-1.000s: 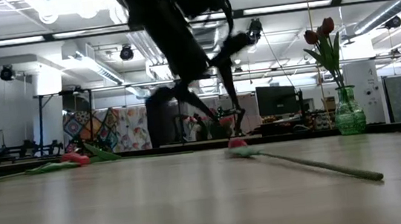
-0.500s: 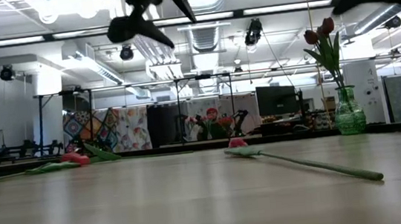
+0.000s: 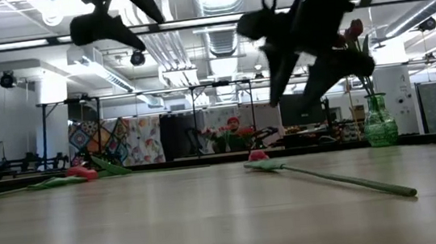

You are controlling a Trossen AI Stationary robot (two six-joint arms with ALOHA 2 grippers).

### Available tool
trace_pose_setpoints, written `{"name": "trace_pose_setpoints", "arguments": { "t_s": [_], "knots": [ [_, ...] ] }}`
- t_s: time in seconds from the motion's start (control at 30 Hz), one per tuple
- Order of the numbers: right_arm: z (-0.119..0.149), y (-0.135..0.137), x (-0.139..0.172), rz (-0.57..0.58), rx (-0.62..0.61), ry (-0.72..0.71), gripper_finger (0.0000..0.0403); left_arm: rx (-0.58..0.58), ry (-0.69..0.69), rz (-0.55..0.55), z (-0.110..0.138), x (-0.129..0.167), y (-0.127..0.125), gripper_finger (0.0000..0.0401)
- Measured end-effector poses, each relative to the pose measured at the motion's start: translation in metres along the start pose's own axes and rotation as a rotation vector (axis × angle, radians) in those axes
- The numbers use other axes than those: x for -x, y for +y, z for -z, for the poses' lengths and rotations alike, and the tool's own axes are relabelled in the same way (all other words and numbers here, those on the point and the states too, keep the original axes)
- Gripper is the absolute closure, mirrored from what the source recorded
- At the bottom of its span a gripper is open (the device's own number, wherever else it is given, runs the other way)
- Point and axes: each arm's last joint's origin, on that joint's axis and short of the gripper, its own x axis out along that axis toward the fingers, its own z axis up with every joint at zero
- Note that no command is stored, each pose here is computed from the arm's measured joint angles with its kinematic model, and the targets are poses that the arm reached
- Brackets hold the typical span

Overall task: Sort flowers into vase by color
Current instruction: Put the red tulip into the right blue vase

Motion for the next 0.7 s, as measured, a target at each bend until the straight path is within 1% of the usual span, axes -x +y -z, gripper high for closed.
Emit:
{"name": "trace_pose_setpoints", "arguments": {
  "t_s": [0.13,0.2,0.3,0.43,0.53,0.7],
  "knots": [
    [-0.016,0.01,-0.023,0.026,-0.03,0.035,0.019,0.016,0.015,0.131,0.019,-0.01,0.005,0.0129],
    [-0.022,0.012,-0.037,0.062,-0.034,0.036,0.019,0.021,0.033,0.195,0.028,-0.015,0.007,0.0129],
    [-0.032,0.015,-0.051,0.082,-0.041,0.032,0.0191,0.027,0.064,0.259,0.038,-0.02,0.01,0.013],
    [-0.042,0.016,-0.069,0.108,-0.045,0.057,0.0198,0.01,0.107,0.273,0.049,-0.022,0.011,0.013],
    [-0.048,0.017,-0.08,0.12,-0.022,0.062,0.0207,-0.011,0.117,0.285,0.053,-0.021,0.009,0.013],
    [-0.052,0.017,-0.096,0.146,-0.006,0.07,0.0235,-0.035,0.127,0.298,0.058,-0.018,0.006,0.013]
  ]
}}
